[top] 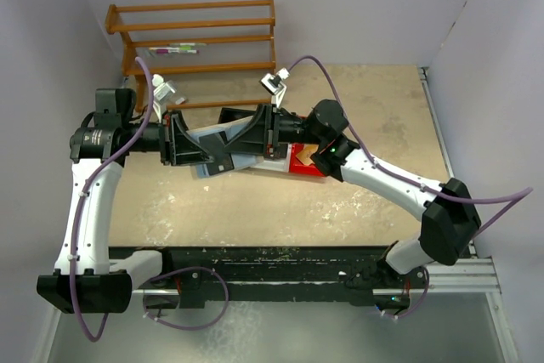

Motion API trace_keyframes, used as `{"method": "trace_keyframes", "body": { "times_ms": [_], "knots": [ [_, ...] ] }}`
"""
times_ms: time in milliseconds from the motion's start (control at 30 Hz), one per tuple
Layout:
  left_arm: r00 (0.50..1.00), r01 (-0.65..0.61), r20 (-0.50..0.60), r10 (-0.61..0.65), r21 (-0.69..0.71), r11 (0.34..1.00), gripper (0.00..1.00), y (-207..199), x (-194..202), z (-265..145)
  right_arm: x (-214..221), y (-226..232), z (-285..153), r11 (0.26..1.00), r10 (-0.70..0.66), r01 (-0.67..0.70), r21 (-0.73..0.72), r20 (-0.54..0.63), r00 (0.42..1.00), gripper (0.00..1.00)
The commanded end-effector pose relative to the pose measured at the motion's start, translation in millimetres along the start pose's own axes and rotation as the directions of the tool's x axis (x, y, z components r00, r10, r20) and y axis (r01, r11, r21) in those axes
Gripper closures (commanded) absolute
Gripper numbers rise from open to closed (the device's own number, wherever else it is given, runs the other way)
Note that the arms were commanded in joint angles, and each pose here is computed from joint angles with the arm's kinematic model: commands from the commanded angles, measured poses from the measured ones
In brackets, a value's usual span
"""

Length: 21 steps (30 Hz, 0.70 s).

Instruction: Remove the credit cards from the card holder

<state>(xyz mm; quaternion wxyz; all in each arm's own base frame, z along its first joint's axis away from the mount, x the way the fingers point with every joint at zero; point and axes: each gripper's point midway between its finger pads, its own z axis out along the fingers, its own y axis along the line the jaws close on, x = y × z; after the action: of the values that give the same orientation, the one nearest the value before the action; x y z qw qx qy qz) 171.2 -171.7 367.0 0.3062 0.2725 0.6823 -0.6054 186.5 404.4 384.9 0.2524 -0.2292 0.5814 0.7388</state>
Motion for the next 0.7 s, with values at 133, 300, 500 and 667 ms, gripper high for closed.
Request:
{"method": "trace_keyframes", "body": {
  "times_ms": [133, 300, 500, 667],
  "knots": [
    [0.998, -0.061, -0.004, 0.061, 0.03, 0.998, 0.88, -10.2, 1.4, 0.0, -27.6, 41.6, 12.7, 0.989, -0.077, 0.085, -0.124, 0.063, 0.995, 0.77],
    [0.998, -0.065, -0.005, 0.065, 0.027, 0.998, 0.88, -10.6, 2.3, -0.2, -26.6, 42.6, 12.4, 0.986, -0.065, 0.074, -0.147, 0.066, 0.996, 0.88],
    [0.998, -0.066, -0.006, 0.067, 0.03, 0.997, 0.87, -10.4, 2.7, -0.1, -32.7, 46.4, 9.3, 0.985, -0.058, 0.07, -0.159, 0.082, 0.995, 0.67],
    [0.998, -0.063, -0.006, 0.063, 0.03, 0.998, 0.87, -10.8, 2.7, -0.2, -38.3, 49.1, 12.8, 0.982, -0.048, 0.064, -0.179, 0.091, 0.995, 0.81]
  ]
}}
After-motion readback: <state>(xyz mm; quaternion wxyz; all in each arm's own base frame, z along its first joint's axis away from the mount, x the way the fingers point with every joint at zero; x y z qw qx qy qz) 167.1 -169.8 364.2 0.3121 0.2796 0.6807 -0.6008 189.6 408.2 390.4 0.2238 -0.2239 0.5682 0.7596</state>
